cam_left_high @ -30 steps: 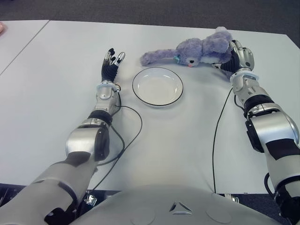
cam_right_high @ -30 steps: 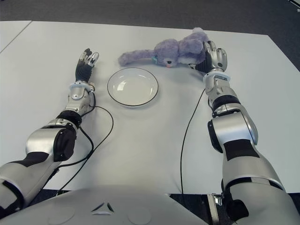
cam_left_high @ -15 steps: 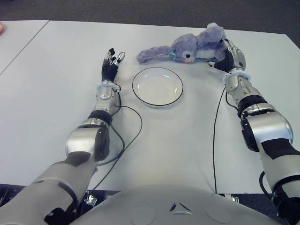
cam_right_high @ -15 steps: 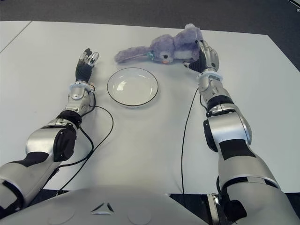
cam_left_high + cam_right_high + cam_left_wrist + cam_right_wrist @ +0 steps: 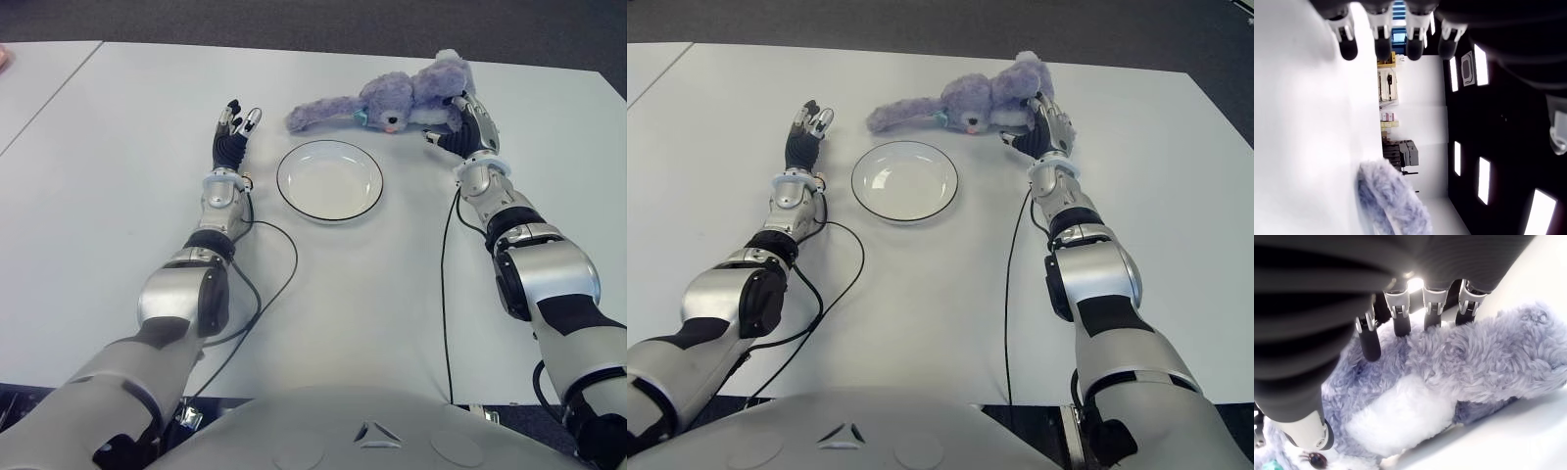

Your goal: Put the doll into the plate.

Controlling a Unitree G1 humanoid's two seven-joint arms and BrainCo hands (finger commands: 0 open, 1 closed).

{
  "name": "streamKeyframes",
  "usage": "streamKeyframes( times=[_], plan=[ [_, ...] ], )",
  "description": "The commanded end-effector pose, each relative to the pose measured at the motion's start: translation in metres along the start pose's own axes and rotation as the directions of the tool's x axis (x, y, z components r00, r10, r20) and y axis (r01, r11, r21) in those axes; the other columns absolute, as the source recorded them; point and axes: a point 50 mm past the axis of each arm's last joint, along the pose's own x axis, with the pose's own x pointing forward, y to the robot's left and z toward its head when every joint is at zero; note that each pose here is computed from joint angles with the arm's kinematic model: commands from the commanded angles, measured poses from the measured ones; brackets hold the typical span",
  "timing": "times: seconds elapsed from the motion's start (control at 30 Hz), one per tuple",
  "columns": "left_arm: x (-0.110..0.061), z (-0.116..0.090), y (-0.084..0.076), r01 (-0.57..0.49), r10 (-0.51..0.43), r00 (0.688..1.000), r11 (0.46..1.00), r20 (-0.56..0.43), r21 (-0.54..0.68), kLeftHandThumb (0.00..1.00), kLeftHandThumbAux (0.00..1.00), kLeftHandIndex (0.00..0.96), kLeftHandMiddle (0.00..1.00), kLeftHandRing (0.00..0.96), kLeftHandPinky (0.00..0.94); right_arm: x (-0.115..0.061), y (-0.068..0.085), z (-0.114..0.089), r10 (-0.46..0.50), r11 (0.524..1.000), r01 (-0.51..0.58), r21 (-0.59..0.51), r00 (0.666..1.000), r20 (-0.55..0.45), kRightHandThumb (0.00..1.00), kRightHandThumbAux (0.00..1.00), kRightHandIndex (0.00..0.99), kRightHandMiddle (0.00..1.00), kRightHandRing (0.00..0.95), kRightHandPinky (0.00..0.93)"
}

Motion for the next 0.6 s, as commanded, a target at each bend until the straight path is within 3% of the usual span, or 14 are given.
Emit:
streamKeyframes(
  times=[0.03, 0.3, 0.6],
  plan=[
    [-0.072, -0.104, 0.001, 0.006, -0.005, 0.904, 1.000, -0.428, 0.001, 0.000, 0.403, 0.000, 0.009, 0.012, 0.019, -0.010, 0.013, -0.011, 0.072, 0.996, -0.070, 0.054, 0.997, -0.034, 0.324, 0.706, 0.219, 0.000, 0.000, 0.054],
    [-0.073, -0.106, 0.003, 0.010, -0.002, 0.896, 1.000, -0.444, 0.015, 0.000, 0.415, 0.000, 0.009, 0.009, 0.008, -0.017, 0.012, -0.026, 0.098, 0.993, -0.092, 0.078, 0.992, -0.078, 0.333, 0.723, 0.230, 0.000, 0.000, 0.048],
    [-0.073, -0.106, 0.007, -0.003, 0.004, 0.898, 1.000, -0.439, 0.003, 0.000, 0.416, 0.000, 0.011, 0.007, 0.009, -0.033, 0.025, -0.042, 0.139, 0.986, -0.125, 0.112, 0.982, -0.128, 0.307, 0.724, 0.226, 0.000, 0.000, 0.029]
  ],
)
